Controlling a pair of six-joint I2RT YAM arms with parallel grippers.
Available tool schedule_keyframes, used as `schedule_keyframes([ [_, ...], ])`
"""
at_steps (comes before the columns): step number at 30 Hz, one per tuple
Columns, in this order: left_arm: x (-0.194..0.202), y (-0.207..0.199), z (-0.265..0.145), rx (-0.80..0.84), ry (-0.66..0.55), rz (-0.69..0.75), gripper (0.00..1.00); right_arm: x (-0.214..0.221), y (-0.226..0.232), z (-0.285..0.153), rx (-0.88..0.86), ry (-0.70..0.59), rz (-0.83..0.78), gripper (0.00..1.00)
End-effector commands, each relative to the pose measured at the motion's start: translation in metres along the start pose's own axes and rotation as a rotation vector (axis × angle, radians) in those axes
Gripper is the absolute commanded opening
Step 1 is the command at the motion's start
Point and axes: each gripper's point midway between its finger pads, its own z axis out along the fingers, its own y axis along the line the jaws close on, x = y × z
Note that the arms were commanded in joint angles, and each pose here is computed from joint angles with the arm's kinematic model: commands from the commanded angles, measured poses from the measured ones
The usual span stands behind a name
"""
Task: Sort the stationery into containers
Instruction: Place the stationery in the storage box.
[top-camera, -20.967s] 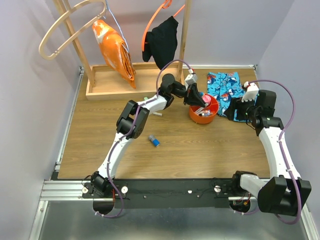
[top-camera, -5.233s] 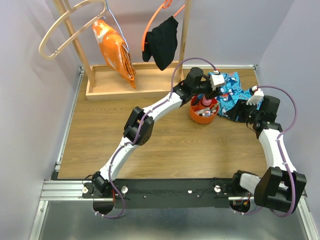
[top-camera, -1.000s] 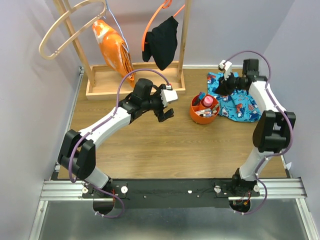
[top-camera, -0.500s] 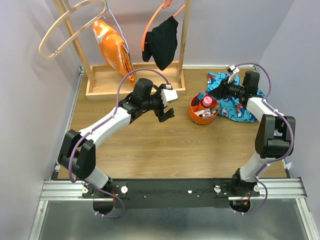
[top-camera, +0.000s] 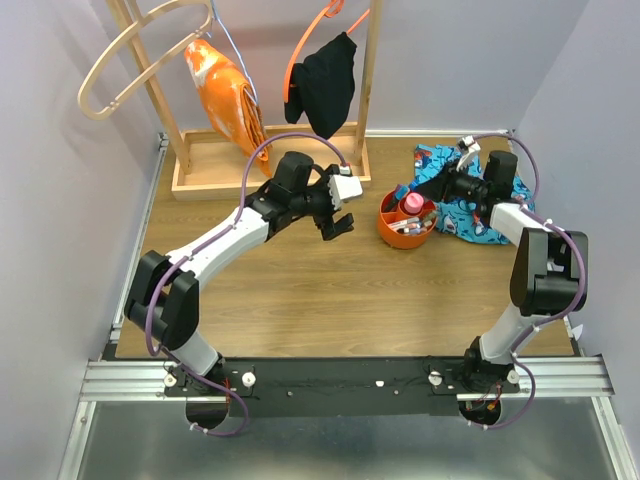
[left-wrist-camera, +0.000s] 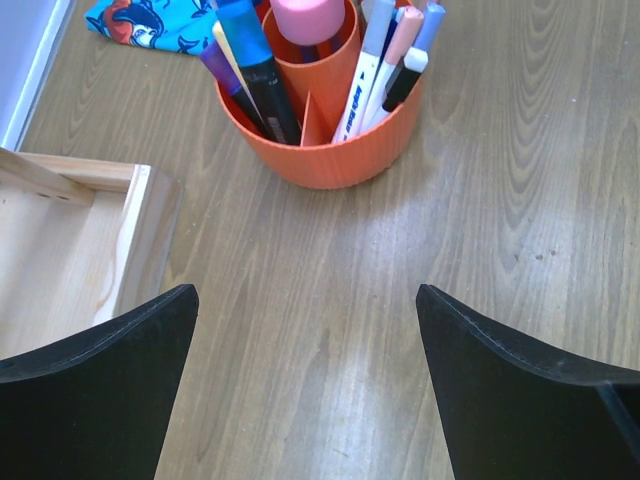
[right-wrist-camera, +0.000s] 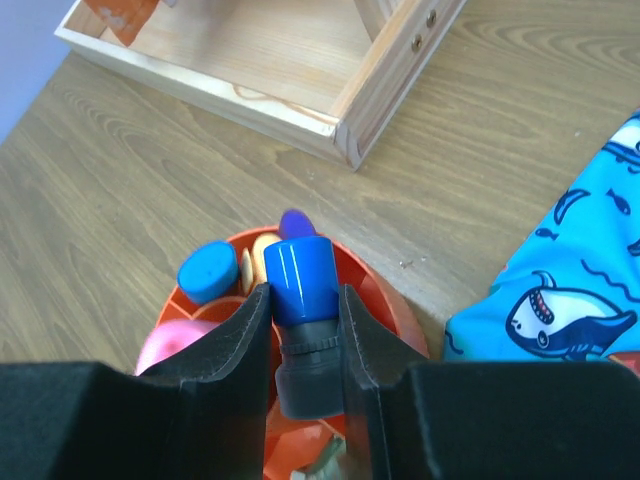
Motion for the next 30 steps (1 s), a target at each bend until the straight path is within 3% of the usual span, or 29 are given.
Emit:
schedule_keyframes([
  [1,-0.006,0.005,0.005,0.003,-0.003,0.018,0.99,0.009,0.000,0.002,-0.005,-0.002,0.009,0.07],
  [3,-0.007,0.006,0.006,0.003,-0.006,0.019,0.99,0.014,-0.002,0.001,0.005,0.007,0.016,0.11],
  [8,-0.007,0.006,0.006,0.000,-0.003,0.018,0.99,0.013,-0.004,0.000,0.026,0.025,0.023,0.34],
  [13,-0.008,0.006,0.005,-0.001,-0.008,0.023,0.99,0.007,-0.002,-0.004,0.041,0.014,0.021,0.46],
  [22,-0.010,0.006,0.004,-0.004,-0.019,0.029,0.99,-0.001,-0.001,-0.012,0.087,0.009,-0.010,0.52],
  [27,-0.022,0.014,-0.002,-0.037,-0.035,0.049,0.99,-0.042,0.002,-0.031,0.178,-0.022,-0.084,0.53],
  [30,-0.034,0.026,-0.009,-0.105,-0.037,0.059,0.99,-0.055,-0.006,-0.045,0.287,0.004,-0.100,0.63],
])
